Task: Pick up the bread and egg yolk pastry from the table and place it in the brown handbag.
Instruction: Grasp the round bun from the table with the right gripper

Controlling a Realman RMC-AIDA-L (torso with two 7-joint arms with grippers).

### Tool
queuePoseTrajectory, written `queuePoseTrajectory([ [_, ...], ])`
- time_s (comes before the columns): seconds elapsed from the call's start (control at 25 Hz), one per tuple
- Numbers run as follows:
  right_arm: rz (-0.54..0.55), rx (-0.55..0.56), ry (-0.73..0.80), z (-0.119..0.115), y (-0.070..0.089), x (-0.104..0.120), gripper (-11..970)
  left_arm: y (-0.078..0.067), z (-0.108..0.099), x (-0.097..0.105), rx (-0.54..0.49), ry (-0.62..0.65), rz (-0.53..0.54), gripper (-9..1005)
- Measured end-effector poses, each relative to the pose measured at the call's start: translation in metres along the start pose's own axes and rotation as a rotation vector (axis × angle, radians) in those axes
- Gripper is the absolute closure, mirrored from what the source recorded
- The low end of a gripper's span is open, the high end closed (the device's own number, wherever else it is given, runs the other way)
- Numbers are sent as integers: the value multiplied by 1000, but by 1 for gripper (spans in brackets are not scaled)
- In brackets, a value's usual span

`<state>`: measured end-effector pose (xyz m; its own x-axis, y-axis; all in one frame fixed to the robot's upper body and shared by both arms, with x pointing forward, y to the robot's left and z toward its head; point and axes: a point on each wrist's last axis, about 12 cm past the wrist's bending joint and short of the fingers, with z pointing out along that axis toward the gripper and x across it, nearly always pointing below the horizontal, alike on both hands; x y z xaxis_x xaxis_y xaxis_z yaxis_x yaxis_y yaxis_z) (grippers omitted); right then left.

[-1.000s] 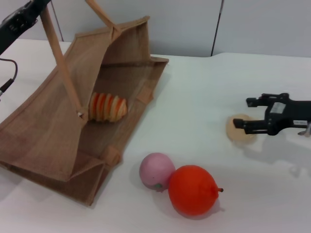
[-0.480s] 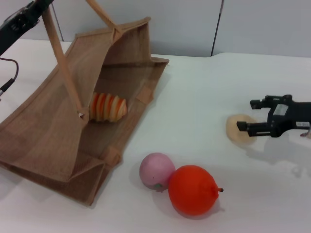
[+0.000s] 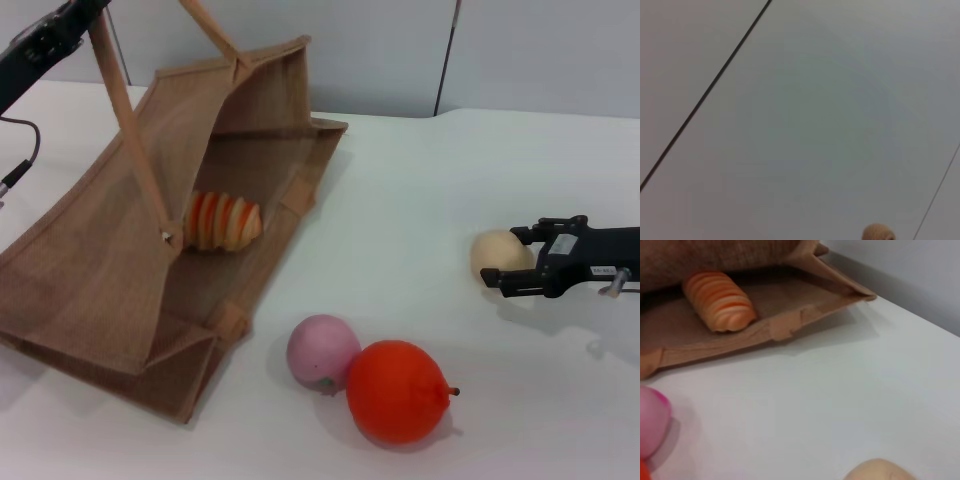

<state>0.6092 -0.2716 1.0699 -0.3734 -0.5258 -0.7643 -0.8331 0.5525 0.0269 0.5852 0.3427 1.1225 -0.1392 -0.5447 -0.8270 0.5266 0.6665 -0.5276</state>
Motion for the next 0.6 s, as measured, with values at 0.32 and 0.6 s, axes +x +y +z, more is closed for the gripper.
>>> queuePoseTrajectory([
  [0.32, 10, 38, 15, 2, -3, 2, 199, 0, 0, 0, 0, 0, 0, 880],
  [0.6, 11, 54, 19, 3, -5, 2, 226, 0, 0, 1, 1, 1, 0, 880],
])
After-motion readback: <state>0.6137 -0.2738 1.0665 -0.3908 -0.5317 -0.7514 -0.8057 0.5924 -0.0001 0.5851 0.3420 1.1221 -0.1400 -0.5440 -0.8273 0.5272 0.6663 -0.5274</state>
